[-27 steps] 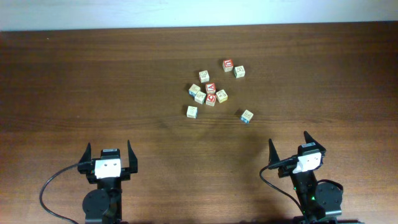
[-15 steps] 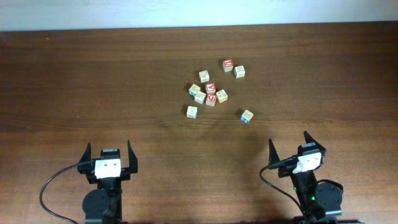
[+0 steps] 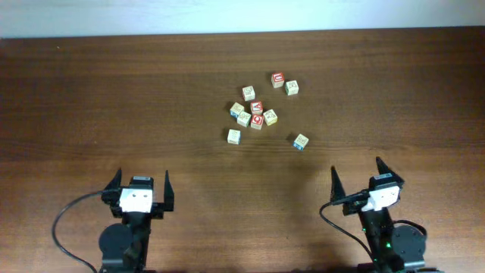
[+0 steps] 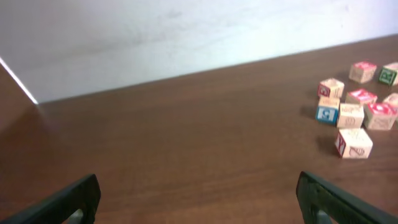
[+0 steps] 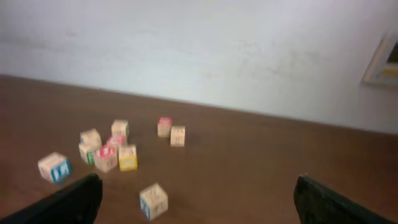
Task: Rotate 3 blocks
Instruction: 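Raise both arms from rest toward the block cluster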
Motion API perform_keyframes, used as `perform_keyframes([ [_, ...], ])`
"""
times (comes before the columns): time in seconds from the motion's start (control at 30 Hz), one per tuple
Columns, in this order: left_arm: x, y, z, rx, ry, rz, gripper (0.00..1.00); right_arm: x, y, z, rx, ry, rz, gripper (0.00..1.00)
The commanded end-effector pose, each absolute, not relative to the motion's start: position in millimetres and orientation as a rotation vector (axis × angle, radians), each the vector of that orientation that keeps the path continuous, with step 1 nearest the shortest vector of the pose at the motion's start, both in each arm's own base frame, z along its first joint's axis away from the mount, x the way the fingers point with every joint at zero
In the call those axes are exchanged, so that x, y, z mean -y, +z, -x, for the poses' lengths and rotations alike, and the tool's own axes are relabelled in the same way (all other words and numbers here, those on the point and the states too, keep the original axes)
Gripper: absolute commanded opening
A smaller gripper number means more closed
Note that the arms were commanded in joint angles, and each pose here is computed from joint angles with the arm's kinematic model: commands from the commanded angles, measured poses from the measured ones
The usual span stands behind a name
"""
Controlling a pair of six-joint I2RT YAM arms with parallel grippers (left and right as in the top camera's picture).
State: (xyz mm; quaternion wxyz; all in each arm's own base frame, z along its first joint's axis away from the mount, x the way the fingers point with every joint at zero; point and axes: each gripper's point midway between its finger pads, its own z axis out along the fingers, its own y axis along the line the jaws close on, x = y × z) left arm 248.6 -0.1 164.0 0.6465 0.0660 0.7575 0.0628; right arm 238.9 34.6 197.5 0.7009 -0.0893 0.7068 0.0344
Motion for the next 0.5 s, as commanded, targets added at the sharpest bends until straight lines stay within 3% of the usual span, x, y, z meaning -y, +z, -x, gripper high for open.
perform_keyframes([
  [0.0,9.1,235.0,-262.8,-1.684,0.092,-0.178,0.99,-35.2,255.6,-239.7,-1.577,0.083,0.195,0.99],
  [0.13,33.1,290.5,-310.6,-1.87,-0.049,-0.287,0.99,-49.4,298.7,-282.0,-1.909,0.165,0.251,0.98],
  [0.23,34.9,308.7,-343.0,-2.171,-0.1,-0.299,0.99,-54.3,293.7,-323.7,-2.318,0.212,0.257,0.98],
  [0.37,42.0,288.5,-361.6,-2.421,-0.189,-0.319,0.99,-65.9,253.7,-348.0,-2.584,0.312,0.27,0.98],
  [0.47,44.1,269.1,-367.9,-2.481,-0.216,-0.323,0.99,-69.4,251.2,-349.6,-2.588,0.339,0.276,0.98],
])
